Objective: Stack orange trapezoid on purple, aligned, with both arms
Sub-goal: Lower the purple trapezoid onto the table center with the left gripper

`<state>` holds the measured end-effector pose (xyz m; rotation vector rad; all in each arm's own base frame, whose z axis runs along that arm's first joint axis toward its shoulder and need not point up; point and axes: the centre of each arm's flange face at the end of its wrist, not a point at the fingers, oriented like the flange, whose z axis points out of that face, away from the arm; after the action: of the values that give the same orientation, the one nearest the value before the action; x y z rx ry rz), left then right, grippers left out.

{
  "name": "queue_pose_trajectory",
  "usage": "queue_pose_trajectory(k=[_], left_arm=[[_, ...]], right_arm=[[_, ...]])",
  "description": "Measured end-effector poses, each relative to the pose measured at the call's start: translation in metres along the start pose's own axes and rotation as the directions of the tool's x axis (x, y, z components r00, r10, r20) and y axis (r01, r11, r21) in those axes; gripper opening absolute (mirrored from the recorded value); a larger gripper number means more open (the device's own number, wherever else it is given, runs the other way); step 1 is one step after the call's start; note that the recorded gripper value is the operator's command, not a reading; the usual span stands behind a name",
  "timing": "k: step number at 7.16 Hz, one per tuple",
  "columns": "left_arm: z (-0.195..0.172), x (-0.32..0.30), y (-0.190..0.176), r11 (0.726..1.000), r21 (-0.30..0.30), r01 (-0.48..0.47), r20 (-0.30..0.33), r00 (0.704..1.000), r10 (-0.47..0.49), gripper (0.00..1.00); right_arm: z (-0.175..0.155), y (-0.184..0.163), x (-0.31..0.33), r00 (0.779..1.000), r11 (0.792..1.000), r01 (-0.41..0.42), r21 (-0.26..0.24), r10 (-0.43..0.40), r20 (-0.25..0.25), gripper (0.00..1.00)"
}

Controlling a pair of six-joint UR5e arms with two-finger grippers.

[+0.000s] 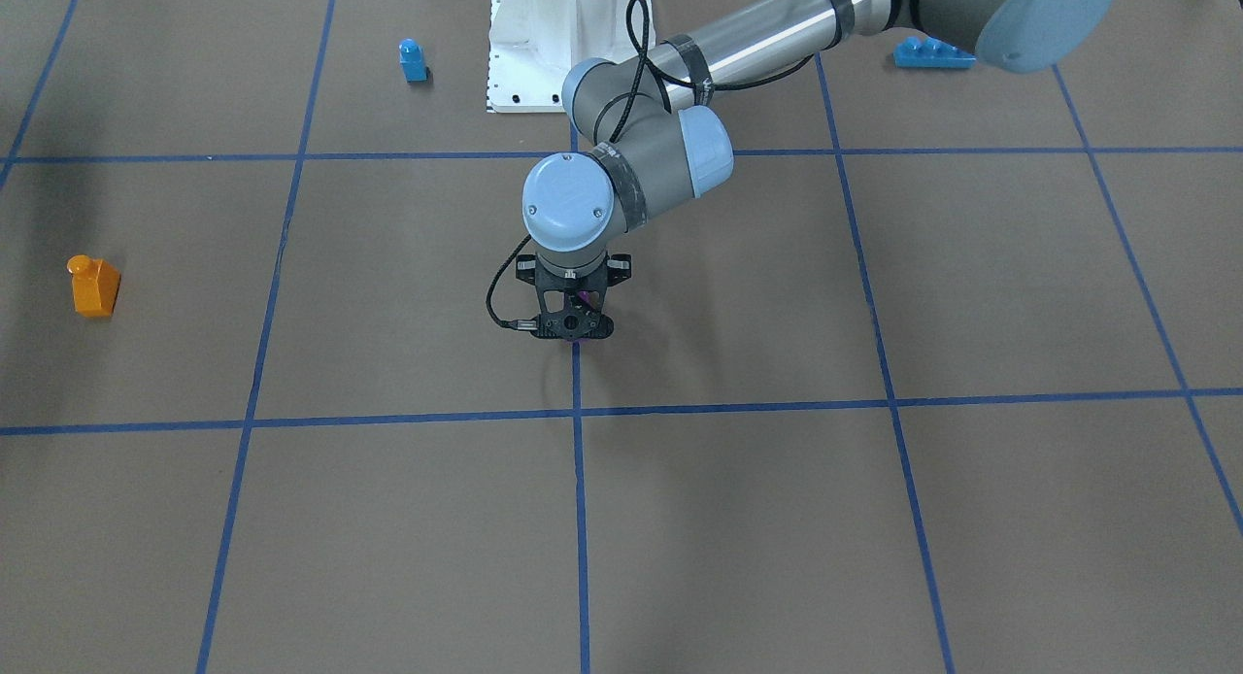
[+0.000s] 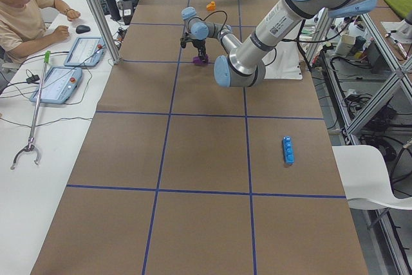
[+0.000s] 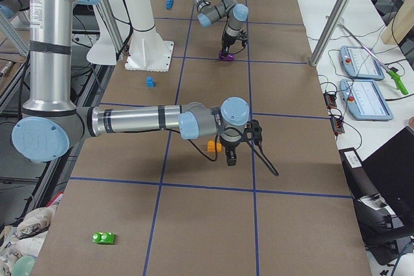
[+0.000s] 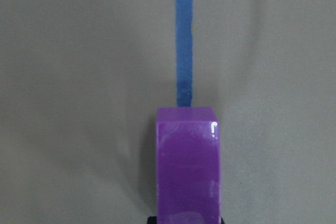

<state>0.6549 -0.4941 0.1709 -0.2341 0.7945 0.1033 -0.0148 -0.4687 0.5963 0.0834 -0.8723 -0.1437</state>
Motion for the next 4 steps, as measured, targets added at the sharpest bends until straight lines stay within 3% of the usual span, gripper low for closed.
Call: queue_pose_trajectory(k=[4], left_arm=[[0.0014,0.0010,0.0004,1.000,-0.002,0.018,0.001,1.000,-0.018,0.00]], right_arm=[[0.0012,0.0003,0.0014,1.000,1.000,-0.003,-0.002,0.003,0.000,1.00]])
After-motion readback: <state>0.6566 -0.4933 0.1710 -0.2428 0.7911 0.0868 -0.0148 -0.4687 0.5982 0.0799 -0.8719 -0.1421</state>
